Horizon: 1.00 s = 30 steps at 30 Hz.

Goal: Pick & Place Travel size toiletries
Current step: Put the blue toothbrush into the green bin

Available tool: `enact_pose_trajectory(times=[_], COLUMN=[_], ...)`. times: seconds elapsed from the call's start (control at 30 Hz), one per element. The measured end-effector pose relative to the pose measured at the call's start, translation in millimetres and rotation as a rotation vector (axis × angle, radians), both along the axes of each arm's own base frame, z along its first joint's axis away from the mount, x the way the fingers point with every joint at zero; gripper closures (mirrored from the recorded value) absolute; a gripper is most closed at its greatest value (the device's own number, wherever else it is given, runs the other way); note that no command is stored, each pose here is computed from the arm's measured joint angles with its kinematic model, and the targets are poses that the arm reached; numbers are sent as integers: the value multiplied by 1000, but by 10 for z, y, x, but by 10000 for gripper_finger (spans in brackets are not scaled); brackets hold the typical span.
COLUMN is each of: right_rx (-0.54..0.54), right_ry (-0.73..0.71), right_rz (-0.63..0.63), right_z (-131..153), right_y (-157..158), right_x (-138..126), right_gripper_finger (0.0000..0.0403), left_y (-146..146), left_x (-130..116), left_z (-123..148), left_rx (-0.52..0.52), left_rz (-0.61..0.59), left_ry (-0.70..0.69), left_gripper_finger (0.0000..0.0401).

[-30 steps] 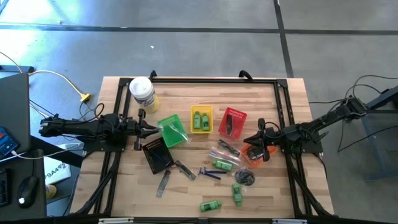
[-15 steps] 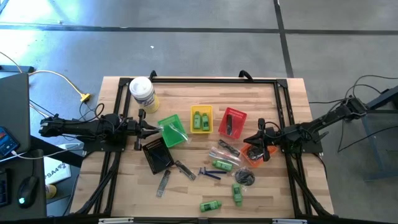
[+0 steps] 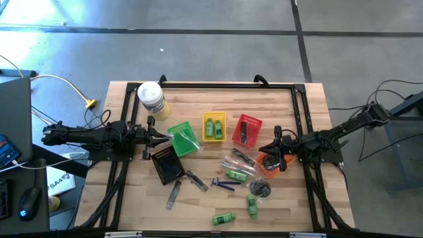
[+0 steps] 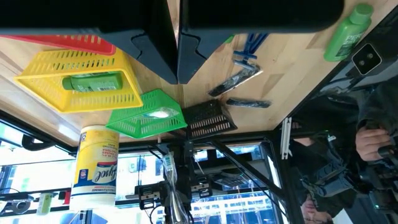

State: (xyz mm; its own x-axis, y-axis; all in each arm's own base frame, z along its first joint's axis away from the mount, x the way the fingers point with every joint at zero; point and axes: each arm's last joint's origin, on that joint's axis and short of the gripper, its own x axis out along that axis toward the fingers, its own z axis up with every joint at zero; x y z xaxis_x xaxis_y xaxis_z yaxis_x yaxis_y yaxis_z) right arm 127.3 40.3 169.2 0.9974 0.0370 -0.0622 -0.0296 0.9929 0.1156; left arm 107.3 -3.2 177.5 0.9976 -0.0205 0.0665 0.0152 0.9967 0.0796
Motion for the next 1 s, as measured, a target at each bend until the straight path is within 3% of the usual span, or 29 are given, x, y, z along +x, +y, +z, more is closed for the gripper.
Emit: enact_pose_trajectory(times=[0.53, 1.0], right_rx=[3, 6], right_ry=[-8, -24], right_rz=[0, 1], right_z=[8, 25], right_y=[0, 1], right_x=[0, 1], right_gripper_finger=[400, 400], left_y=[0, -1], left_x=[-1, 85], left_z=[11, 391], left_rx=[17, 70], left_rz=[1, 13], left_ry=[-11, -38], left_gripper_finger=[379, 379])
